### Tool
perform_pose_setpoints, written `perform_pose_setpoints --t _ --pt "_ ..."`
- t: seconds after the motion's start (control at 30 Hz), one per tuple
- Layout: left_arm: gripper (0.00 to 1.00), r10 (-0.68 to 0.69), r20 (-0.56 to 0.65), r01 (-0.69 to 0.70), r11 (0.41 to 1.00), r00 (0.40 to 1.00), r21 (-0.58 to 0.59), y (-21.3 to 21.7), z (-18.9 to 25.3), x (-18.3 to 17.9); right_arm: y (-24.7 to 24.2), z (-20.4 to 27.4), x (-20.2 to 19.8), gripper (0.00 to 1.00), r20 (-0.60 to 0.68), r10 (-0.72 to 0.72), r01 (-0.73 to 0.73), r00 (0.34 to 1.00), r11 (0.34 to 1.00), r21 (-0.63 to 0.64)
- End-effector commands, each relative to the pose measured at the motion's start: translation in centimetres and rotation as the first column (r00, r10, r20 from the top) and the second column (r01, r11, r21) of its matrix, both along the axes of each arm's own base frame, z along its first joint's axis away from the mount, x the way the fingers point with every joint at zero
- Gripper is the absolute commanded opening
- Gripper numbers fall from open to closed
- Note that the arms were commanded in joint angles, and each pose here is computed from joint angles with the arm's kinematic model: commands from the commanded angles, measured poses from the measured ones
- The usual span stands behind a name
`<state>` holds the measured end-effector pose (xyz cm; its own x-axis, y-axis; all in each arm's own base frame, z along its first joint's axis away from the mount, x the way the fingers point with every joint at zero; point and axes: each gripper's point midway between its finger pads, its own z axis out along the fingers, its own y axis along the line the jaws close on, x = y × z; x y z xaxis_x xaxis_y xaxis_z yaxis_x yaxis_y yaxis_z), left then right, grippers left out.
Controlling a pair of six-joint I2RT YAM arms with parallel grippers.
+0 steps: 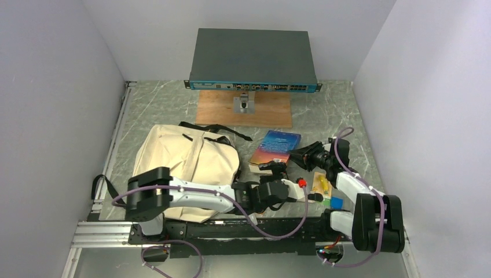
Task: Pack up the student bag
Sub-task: Pick up the book from the center of the board.
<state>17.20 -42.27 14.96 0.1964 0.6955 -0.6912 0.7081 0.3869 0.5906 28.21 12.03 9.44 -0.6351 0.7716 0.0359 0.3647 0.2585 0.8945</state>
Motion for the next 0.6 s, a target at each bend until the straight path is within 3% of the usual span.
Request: perform_pose_setpoints --t 0.0,0.1,0.17,0.3,0.57 --pt "1.00 0.081 0.206 -0.074 0.996 0.975 -0.043 -1.7 3.8 3.4 0.4 3.3 -0.1 0.00 0.024 0.023 -0.024 0.999 0.999 0.030" --pt "1.00 0.172 0.185 -0.168 0.985 0.968 -0.037 -1.7 3.1 5.7 0.4 4.3 -0.4 0.00 0.038 0.020 -0.021 0.999 0.999 0.030" --pt "1.00 0.151 0.129 -0.150 0.988 0.980 -0.020 -2.2 1.6 6.0 0.4 4.9 -0.5 0.00 0.043 0.011 -0.012 0.999 0.999 0.036" --pt "0.98 0.142 0.128 -0.146 0.989 0.982 0.020 -2.4 0.5 6.2 0.4 6.3 -0.7 0.00 0.061 0.001 -0.004 0.998 0.999 0.044" --pt "0.46 0.280 0.201 -0.276 0.960 0.939 -0.050 -0.6 4.8 8.1 1.0 10.5 -1.2 0.00 0.130 0.026 -0.036 0.991 0.997 0.073"
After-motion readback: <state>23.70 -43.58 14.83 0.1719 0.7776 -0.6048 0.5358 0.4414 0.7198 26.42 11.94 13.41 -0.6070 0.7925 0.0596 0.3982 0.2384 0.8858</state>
